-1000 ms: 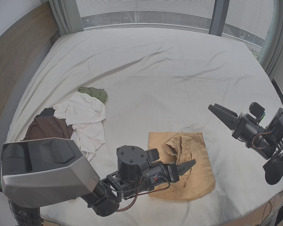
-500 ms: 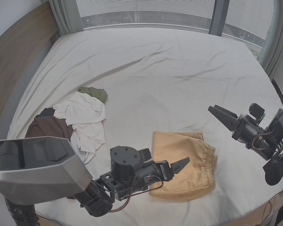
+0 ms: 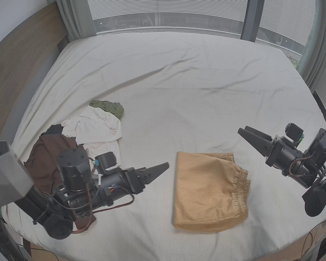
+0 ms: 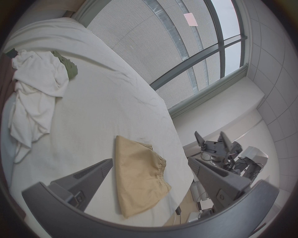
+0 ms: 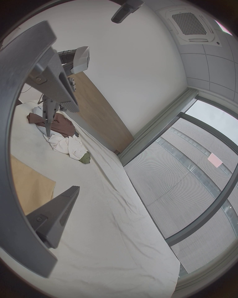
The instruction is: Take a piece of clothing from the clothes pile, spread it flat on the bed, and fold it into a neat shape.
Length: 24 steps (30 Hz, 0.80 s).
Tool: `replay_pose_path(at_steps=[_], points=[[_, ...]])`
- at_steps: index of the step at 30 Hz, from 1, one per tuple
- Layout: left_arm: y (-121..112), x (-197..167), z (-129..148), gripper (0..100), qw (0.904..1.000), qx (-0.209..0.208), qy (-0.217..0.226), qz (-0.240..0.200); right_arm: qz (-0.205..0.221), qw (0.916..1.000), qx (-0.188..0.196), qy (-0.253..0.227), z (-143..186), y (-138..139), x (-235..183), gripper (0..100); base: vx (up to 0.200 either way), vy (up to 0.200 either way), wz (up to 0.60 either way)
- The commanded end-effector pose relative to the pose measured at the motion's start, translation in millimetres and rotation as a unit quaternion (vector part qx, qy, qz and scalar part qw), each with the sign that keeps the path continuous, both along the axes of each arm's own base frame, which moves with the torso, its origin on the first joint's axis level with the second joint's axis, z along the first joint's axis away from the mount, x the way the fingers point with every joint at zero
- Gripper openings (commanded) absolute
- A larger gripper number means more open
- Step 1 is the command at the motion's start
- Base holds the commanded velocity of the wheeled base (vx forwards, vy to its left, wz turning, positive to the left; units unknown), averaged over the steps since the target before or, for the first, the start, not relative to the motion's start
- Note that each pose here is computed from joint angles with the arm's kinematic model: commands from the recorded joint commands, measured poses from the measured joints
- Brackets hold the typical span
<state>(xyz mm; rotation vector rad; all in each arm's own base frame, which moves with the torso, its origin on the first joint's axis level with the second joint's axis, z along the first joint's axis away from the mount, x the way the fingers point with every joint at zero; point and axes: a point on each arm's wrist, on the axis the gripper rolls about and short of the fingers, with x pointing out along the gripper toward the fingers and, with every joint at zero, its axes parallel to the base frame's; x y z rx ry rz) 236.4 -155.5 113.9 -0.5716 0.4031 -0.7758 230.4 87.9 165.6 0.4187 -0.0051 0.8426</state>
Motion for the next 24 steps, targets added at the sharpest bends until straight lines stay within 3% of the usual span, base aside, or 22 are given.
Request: replay_pose_path(at_steps=[1,7,13,20,24], points=[[29,-26,13,100,0.9998,-0.002,-0.014,-0.010,-0.004,0.9996,-0.019,0.021,-14,-2,-1,100,0.000,0.000,0.00],[35,-35,2,100,0.9983,0.044,-0.030,-0.023,-0.009,0.9978,-0.053,0.039,-32,-3,-1,100,0.000,0.000,0.00],[49,-39,-16,100,0.9953,0.094,-0.023,-0.010,-0.050,0.9844,-0.159,0.057,-65,-23,6,100,0.000,0.000,0.00],[51,-35,-35,100,0.9910,0.131,-0.022,-0.015,-0.081,0.9744,-0.184,0.101,-77,-42,10,100,0.000,0.000,0.00],[50,-35,-47,100,0.9905,0.136,-0.016,-0.015,-0.096,0.9619,-0.211,0.145,-91,-57,3,100,0.000,0.000,0.00]])
